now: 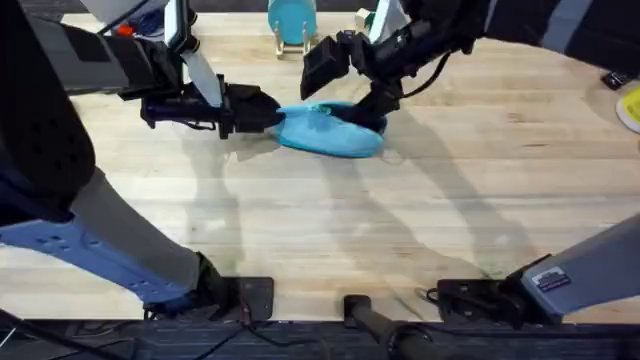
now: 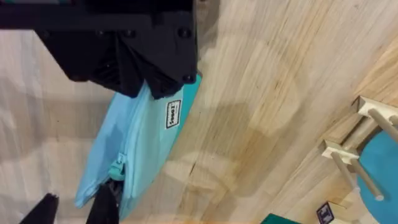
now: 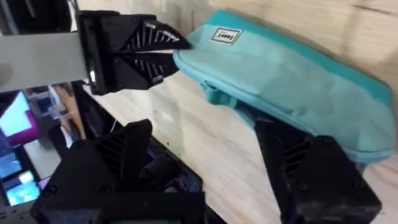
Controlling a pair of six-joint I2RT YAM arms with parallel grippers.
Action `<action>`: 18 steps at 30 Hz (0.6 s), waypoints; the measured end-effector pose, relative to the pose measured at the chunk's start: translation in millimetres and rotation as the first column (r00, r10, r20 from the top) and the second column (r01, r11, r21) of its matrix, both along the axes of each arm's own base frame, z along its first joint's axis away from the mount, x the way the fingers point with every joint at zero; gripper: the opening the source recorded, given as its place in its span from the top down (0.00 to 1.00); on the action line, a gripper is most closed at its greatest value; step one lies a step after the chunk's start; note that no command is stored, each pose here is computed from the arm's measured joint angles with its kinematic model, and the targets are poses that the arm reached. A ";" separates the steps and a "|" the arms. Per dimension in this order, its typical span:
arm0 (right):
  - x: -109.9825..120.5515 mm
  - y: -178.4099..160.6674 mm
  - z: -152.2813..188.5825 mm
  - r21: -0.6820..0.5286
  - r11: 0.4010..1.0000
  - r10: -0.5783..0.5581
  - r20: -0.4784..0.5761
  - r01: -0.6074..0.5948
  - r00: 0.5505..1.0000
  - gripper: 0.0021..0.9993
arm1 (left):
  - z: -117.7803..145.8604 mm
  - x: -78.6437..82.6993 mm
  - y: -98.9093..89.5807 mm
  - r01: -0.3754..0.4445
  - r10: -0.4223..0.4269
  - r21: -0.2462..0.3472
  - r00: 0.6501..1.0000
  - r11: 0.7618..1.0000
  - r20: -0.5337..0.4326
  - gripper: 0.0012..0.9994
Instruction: Unzip the bag, pick up the pens from the table one at a time and place them inside, then zip the bag closed.
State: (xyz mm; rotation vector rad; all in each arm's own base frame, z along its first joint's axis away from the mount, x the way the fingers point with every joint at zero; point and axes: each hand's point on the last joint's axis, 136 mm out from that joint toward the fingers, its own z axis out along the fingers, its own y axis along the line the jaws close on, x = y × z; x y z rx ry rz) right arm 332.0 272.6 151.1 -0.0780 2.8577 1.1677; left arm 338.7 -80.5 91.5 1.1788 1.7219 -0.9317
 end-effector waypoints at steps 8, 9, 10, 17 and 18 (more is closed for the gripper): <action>8.2 -1.3 -1.2 -0.020 1.000 -0.015 0.040 0.016 0.999 0.00 | 0.1 0.1 0.0 0.000 0.000 0.000 1.000 1.000 0.000 0.96; 9.3 -1.1 -0.9 -0.020 1.000 -0.016 0.046 0.017 0.999 0.00 | 0.0 0.1 0.0 0.000 0.000 0.000 1.000 1.000 0.000 0.96; 10.4 -0.7 -0.7 -0.020 1.000 -0.016 0.052 0.018 0.998 0.00 | 0.0 0.1 0.0 0.000 0.000 0.000 1.000 1.000 0.000 0.96; 11.4 8.1 -1.0 -0.034 0.999 -0.026 0.074 0.029 0.997 0.00 | 0.0 0.0 0.0 0.000 0.000 0.000 1.000 1.000 0.000 0.96; 10.5 9.5 -1.3 -0.037 0.999 -0.028 0.072 0.031 0.997 0.00 | 0.0 0.0 0.0 0.000 0.000 0.000 1.000 1.000 0.000 0.96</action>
